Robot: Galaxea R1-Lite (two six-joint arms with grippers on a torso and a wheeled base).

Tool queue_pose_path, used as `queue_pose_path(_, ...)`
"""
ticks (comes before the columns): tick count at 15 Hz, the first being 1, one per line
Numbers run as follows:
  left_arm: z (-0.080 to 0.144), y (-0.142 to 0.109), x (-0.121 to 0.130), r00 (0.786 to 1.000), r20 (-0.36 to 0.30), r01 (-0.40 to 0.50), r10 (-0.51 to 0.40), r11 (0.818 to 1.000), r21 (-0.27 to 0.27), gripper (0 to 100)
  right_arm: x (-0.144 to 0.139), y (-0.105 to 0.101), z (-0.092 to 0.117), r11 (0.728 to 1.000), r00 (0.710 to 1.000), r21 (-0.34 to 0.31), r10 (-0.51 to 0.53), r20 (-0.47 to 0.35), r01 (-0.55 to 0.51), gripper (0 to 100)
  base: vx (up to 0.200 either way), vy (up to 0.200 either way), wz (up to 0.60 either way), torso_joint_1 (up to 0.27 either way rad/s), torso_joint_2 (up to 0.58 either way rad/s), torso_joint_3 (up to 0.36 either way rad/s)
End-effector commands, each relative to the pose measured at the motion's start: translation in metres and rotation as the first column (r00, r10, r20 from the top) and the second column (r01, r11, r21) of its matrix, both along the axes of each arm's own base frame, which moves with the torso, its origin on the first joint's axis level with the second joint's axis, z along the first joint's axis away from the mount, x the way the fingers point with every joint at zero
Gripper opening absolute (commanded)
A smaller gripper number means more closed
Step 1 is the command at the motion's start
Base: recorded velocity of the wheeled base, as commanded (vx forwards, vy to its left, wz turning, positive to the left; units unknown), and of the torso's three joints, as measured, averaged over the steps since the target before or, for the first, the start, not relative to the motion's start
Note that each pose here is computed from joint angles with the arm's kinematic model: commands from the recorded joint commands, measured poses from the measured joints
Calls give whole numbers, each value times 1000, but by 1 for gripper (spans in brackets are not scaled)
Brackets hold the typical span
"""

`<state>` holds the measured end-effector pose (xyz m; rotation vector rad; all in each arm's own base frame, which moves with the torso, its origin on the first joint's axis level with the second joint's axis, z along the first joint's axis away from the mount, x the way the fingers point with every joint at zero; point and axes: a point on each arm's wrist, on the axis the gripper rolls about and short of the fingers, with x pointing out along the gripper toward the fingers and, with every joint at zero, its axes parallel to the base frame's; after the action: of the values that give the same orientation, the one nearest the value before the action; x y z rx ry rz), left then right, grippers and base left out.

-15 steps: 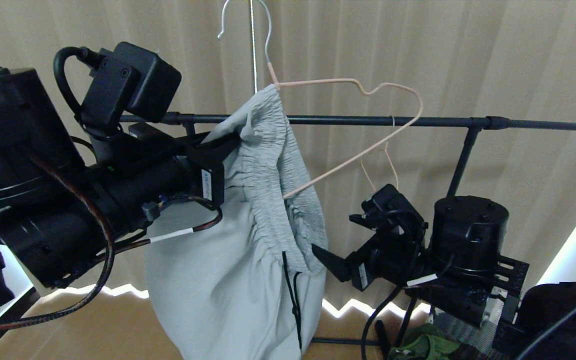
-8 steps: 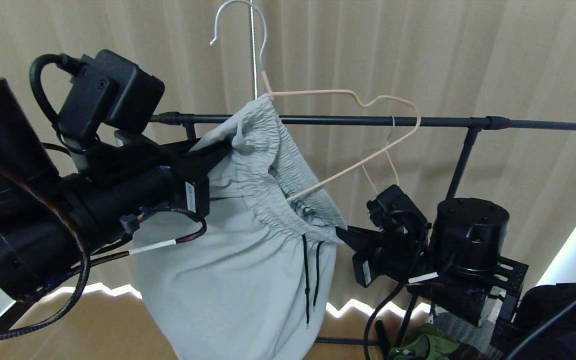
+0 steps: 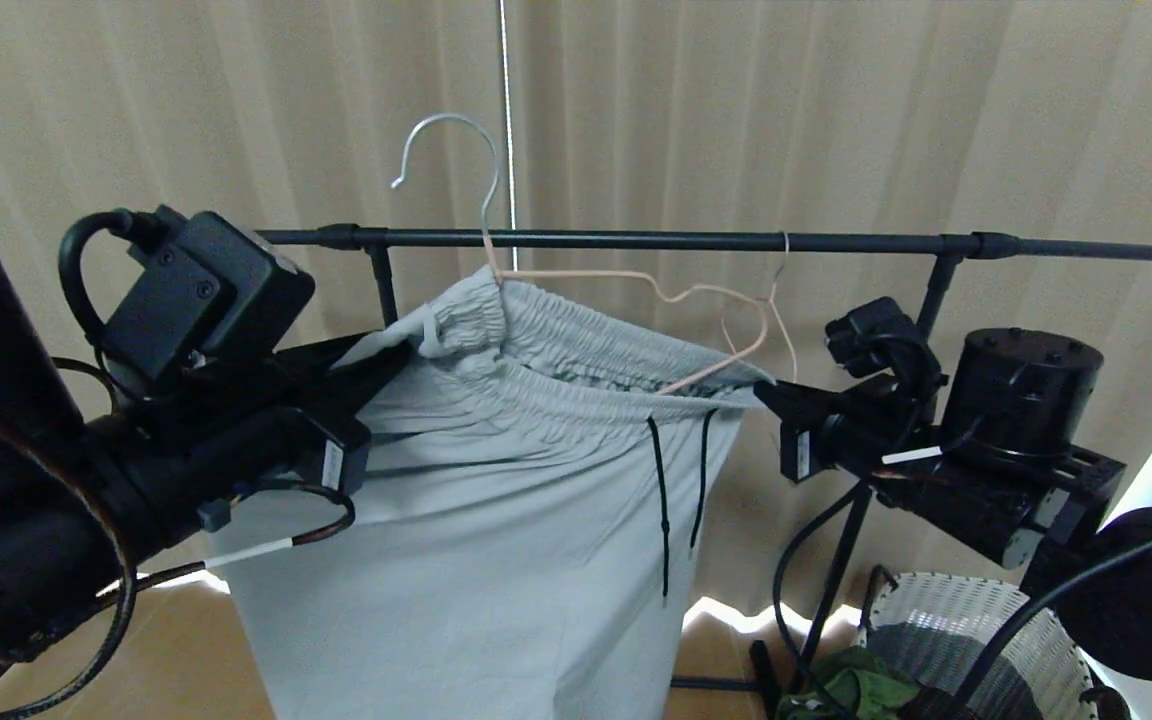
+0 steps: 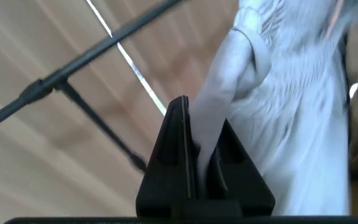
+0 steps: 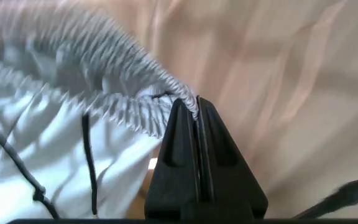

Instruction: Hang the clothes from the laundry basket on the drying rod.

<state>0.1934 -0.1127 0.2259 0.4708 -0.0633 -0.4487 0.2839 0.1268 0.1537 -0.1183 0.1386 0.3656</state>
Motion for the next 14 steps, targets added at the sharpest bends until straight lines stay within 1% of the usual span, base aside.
queue_pose_path(1, -10, 5, -1, 1000, -19, -16, 16, 999, 41, 0, 4, -7, 11, 1000, 999, 12, -27, 29, 27, 0, 0, 0, 0, 0, 0, 0)
queue_pose_path(2, -19, 11, 0, 999, -24, -38, 40, 994, 106, 0, 0, -9, 16, 1000, 999, 9, -26, 22, 26, 0, 0, 0, 0, 0, 0, 0)
queue_pose_path(3, -24, 15, 1, 998, -27, -51, 56, 988, 144, 0, -4, -10, 21, 1000, 999, 12, -24, 27, 24, 0, 0, 0, 0, 0, 0, 0)
queue_pose_path(4, -28, 19, 2, 997, -29, -66, 72, 983, 173, 0, -7, -10, 26, 1000, 999, 16, -21, 37, 21, 0, 0, 0, 0, 0, 0, 0)
queue_pose_path(7, -35, 25, 5, 994, -37, -89, 100, 970, 228, 0, -19, -7, 35, 1000, 999, 17, 8, 38, -8, 0, 0, 0, 0, 0, 0, 0)
queue_pose_path(8, -37, 24, 8, 994, -44, -92, 105, 968, 232, 0, -26, -3, 36, 999, 999, 15, 30, 29, -31, 0, 0, 0, 0, 0, 0, 0)
queue_pose_path(9, -39, 23, 11, 992, -52, -98, 113, 967, 235, 0, -37, 6, 38, 997, 997, 13, 78, 25, -78, 0, 0, 0, 0, 0, 0, 0)
queue_pose_path(10, -40, 22, 14, 989, -55, -122, 139, 963, 241, 0, -50, 19, 41, 990, 990, 12, 142, 22, -142, 0, 0, 0, 0, 0, 0, 0)
queue_pose_path(11, -41, 21, 15, 985, -56, -145, 163, 958, 246, 0, -59, 28, 42, 983, 983, 7, 185, 11, -185, 0, 0, 0, 0, 0, 0, 0)
queue_pose_path(12, -41, 21, 16, 981, -56, -168, 188, 954, 247, 0, -66, 35, 42, 974, 974, 1, 225, -3, -225, 0, 0, 0, 0, 0, 0, 0)
queue_pose_path(13, -41, 20, 18, 976, -65, -187, 207, 954, 233, 0, -80, 47, 40, 958, 958, -12, 286, -31, -286, 0, 0, 0, 0, 0, 0, 0)
queue_pose_path(14, -40, 19, 20, 976, -65, -189, 208, 956, 223, 0, -87, 55, 37, 945, 944, -24, 324, -59, -326, 0, 0, 0, 0, 0, 0, 0)
